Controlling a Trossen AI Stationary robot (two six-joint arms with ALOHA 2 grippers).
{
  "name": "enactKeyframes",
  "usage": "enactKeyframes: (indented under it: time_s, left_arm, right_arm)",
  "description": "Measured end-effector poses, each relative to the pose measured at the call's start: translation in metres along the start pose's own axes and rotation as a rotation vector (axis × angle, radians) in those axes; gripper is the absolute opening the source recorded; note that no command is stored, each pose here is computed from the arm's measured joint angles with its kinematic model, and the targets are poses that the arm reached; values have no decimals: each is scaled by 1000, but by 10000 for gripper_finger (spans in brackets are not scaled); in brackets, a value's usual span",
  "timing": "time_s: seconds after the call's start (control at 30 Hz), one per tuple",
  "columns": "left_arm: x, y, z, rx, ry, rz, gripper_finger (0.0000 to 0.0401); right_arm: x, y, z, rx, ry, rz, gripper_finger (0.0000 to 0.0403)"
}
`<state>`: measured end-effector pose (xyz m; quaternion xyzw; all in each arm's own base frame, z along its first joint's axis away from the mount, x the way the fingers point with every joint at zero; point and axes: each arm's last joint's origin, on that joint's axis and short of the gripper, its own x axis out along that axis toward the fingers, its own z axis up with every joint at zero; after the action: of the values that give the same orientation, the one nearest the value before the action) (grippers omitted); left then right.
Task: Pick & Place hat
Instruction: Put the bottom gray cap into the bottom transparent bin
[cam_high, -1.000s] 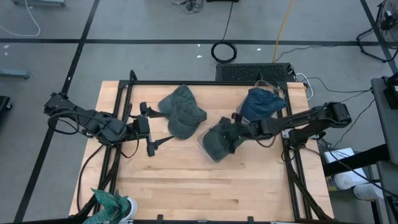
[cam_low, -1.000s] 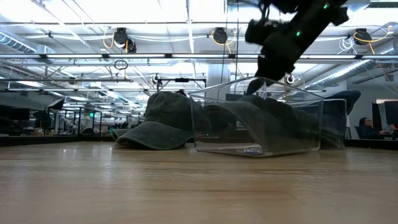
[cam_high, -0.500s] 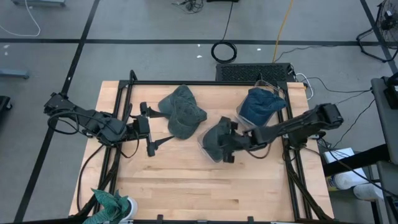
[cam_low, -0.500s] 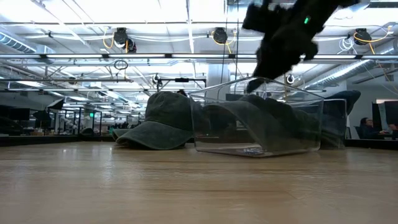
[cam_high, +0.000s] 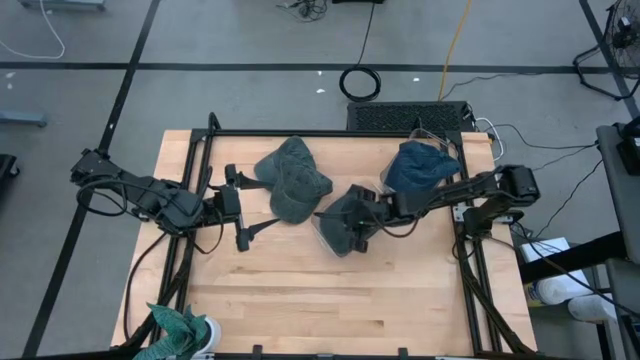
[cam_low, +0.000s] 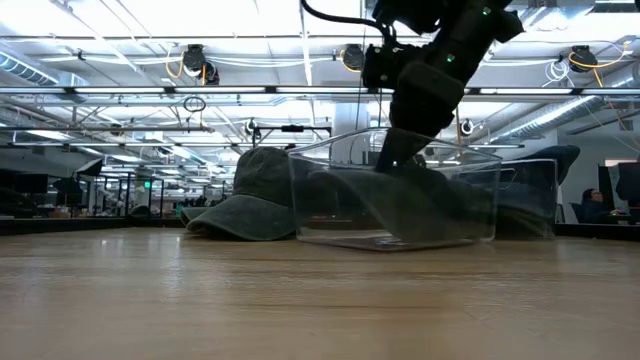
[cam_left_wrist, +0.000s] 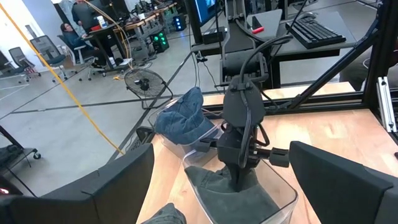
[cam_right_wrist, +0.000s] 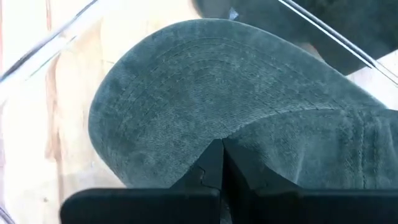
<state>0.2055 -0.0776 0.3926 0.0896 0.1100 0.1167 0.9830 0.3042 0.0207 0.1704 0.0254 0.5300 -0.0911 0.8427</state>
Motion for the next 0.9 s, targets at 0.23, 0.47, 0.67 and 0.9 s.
enactKeyframes:
  time_s: [0.23,0.47,0.67,0.9]
  left_arm:
    - [0,0,0,0,0,0,379]
    - [0,0,0,0,0,0,379]
    - [0,0,0,0,0,0,379]
    - [0,0,0,-1,-1,-2,379]
  right_arm:
    - [3,-2,-10,48,70,-5,0]
    - [14,-13,-26,118,139,75,0]
    - [21,-23,-43,185,258,83,0]
    - [28,-33,-50,230,291,102,0]
